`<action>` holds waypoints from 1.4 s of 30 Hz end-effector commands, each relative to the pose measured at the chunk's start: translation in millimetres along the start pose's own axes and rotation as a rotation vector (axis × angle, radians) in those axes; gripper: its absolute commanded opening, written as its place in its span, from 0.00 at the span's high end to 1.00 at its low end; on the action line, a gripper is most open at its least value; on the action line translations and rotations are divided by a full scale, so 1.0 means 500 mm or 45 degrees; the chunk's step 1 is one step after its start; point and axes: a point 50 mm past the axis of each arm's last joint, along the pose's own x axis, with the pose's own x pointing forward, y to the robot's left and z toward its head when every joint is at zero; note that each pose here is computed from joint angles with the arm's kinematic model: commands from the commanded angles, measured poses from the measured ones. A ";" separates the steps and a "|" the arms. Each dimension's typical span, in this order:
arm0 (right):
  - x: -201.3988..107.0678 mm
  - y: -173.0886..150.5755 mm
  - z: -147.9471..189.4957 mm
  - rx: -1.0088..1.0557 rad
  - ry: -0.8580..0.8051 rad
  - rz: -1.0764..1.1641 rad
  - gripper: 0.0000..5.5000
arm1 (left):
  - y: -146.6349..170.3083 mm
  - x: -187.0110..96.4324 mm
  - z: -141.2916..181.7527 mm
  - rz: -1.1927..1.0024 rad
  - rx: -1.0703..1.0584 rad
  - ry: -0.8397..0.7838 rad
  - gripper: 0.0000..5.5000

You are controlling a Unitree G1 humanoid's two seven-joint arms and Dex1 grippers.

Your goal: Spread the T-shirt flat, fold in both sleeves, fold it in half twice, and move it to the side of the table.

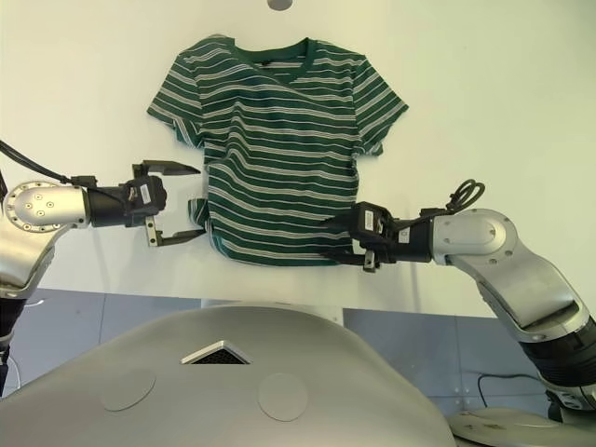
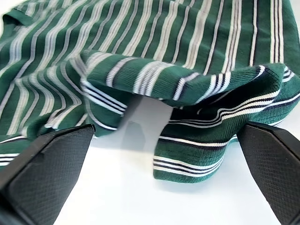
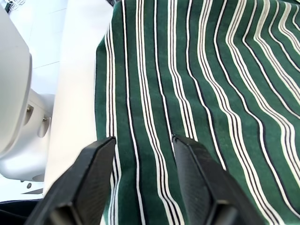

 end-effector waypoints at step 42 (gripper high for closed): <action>0.066 -0.124 -0.071 -0.138 0.283 -0.589 0.59 | -0.070 -0.043 -0.060 0.116 0.072 0.394 0.02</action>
